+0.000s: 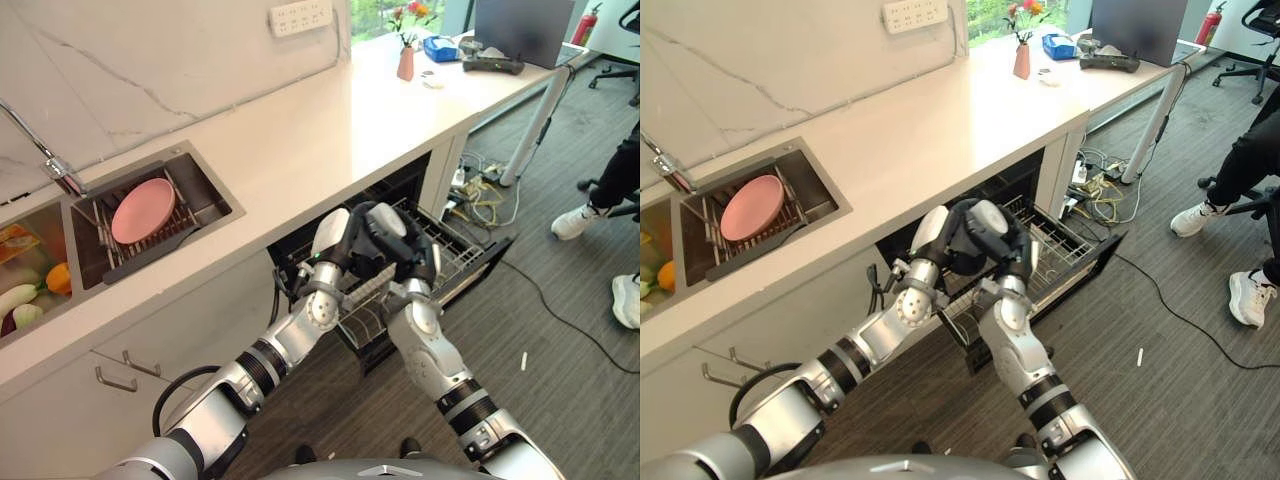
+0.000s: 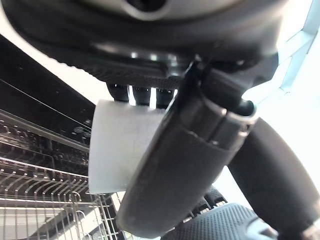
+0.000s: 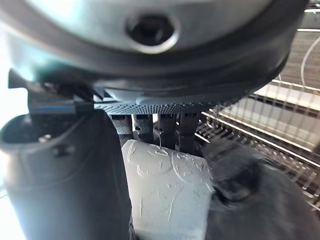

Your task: Place the dishes in the dishwasher.

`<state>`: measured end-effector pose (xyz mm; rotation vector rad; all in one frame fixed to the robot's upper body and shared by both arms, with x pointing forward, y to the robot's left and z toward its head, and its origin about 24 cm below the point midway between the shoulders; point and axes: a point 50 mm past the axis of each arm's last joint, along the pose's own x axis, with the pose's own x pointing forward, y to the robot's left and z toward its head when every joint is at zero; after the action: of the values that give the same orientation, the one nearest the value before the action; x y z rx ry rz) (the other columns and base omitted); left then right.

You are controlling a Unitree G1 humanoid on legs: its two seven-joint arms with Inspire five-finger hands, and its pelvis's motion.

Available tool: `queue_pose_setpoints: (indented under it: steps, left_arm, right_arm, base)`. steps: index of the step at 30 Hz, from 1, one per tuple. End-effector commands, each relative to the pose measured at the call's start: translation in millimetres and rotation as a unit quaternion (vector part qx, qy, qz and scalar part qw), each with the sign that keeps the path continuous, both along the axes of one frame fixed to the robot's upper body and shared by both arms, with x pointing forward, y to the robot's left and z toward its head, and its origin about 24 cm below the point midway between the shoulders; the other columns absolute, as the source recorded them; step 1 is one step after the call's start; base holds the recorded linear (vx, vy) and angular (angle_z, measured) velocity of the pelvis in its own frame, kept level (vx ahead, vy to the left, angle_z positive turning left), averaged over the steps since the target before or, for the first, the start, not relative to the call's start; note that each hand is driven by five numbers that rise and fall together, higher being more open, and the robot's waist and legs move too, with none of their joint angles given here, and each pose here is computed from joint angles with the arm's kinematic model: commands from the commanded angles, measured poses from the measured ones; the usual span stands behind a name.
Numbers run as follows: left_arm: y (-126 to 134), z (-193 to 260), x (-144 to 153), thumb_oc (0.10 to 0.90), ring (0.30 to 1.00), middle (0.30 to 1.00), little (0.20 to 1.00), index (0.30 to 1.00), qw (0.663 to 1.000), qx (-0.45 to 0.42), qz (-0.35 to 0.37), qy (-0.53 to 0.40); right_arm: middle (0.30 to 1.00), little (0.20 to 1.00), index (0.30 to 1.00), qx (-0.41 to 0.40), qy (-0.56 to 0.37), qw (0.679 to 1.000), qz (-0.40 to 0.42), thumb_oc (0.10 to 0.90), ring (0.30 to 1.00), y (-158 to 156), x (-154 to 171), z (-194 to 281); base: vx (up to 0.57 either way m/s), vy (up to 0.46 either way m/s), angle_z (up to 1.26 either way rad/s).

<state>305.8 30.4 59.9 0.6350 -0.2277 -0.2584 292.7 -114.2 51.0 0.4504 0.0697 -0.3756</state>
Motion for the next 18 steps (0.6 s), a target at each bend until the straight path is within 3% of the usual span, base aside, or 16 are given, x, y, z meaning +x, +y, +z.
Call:
queue_pose_setpoints:
  steps: [1,4,12,16,17,18]
  left_arm:
    - [-49,65,-7,0.800,0.900,0.900,0.900,0.900,0.979,-0.022,-0.130,-0.154]
    - [-30,72,-11,0.800,0.900,0.900,0.900,0.900,0.974,-0.015,-0.142,-0.174]
    - [-7,68,-16,0.800,0.900,0.900,0.900,0.900,0.975,0.003,-0.138,-0.177]
    - [24,41,-26,0.800,0.900,0.900,0.900,0.900,0.985,0.005,-0.118,-0.122]
    - [48,23,-33,0.800,0.900,0.900,0.900,0.900,0.993,-0.022,-0.093,-0.069]
    - [49,23,-34,0.800,0.900,0.900,0.900,0.900,0.993,-0.023,-0.092,-0.067]
  right_arm:
    - [0.300,0.300,0.300,-0.002,-0.174,0.984,-0.041,0.400,0.300,3,31,82]
    - [0.300,0.300,0.300,-0.044,-0.182,0.976,-0.114,0.400,0.300,-27,34,90]
    - [0.300,0.300,0.300,-0.120,-0.162,0.966,-0.162,0.400,0.300,-48,44,92]
    - [0.300,0.300,0.300,-0.181,-0.126,0.961,-0.167,0.400,0.300,-64,47,80]
    - [0.300,0.300,0.300,-0.196,-0.106,0.961,-0.162,0.400,0.300,-72,46,71]
    - [0.300,0.300,0.300,-0.196,-0.104,0.962,-0.160,0.400,0.300,-72,46,70]
  base:
    - [0.00,0.000,0.00]
    - [0.00,0.000,0.00]
    - [0.00,-0.002,0.07]
    - [-0.01,-0.001,0.11]
    - [-0.02,-0.011,0.20]
    - [-0.02,-0.014,0.20]
